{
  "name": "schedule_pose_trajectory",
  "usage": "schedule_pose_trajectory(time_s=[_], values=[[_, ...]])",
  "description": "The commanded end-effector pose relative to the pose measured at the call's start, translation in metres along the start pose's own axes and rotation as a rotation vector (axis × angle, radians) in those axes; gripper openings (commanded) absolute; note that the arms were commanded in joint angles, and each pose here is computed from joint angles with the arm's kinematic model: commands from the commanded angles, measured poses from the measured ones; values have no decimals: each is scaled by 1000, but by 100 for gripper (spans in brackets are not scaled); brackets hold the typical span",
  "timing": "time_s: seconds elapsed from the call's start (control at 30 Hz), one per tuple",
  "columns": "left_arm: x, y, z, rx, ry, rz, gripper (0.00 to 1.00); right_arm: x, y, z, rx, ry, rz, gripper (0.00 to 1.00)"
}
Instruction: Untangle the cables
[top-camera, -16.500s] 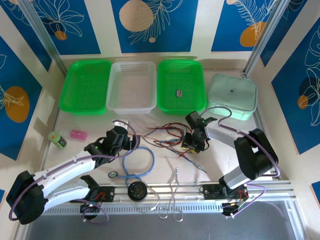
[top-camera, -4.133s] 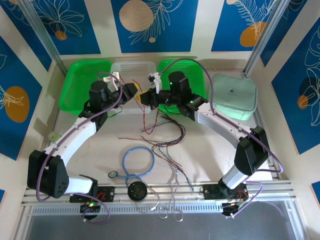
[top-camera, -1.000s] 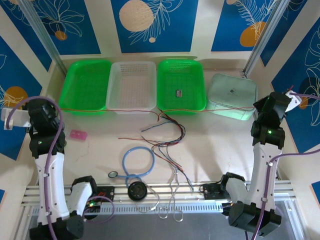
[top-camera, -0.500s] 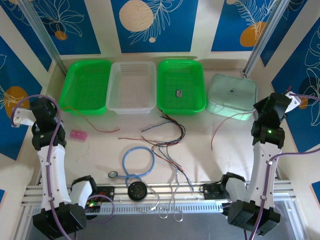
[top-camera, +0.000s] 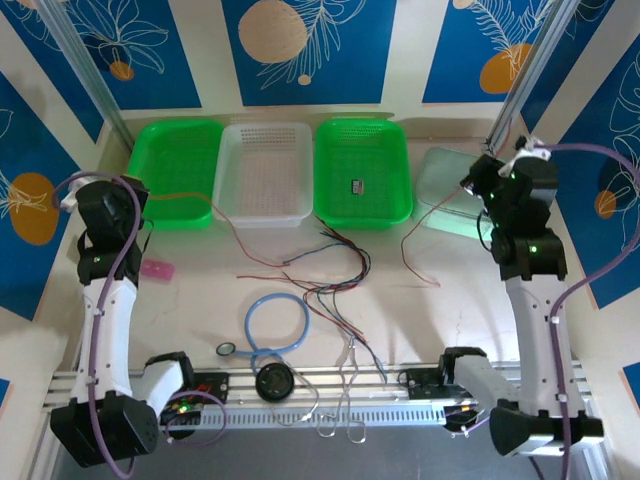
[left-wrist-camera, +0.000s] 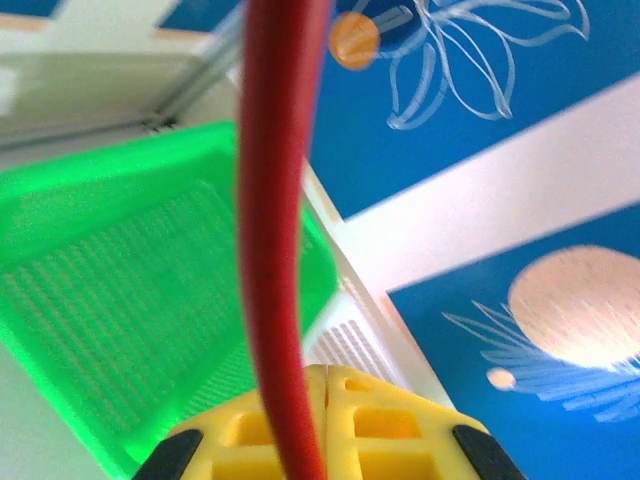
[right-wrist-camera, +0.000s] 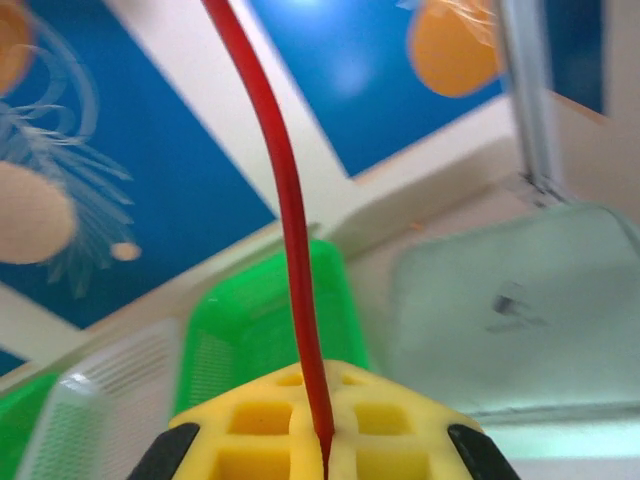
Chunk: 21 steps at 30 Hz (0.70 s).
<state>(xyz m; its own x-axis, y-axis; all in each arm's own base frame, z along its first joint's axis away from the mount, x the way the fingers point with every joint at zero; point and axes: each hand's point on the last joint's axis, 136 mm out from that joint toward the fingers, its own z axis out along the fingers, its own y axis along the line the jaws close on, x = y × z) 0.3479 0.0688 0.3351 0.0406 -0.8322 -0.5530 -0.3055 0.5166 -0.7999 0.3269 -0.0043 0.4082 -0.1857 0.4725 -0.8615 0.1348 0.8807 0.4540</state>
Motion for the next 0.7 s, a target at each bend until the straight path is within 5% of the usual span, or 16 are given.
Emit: schedule_pose_trajectory(time_s=[0.0, 0.2, 0.4, 0.5, 0.67], values=[[-6, -47, -11, 152, 4, 38, 0, -46, 61, -16, -145, -119, -82, 0], [7, -49, -18, 155, 32, 54, 0, -95, 137, -10, -312, -258, -141, 0], [14, -45, -27, 152, 58, 79, 0, -131, 173, 21, -348, -376, -171, 0], [18, -45, -30, 164, 75, 75, 0, -120, 173, 59, -312, -373, -180, 0], [23, -42, -33, 170, 94, 75, 0, -44, 139, 151, -146, -295, -164, 0]])
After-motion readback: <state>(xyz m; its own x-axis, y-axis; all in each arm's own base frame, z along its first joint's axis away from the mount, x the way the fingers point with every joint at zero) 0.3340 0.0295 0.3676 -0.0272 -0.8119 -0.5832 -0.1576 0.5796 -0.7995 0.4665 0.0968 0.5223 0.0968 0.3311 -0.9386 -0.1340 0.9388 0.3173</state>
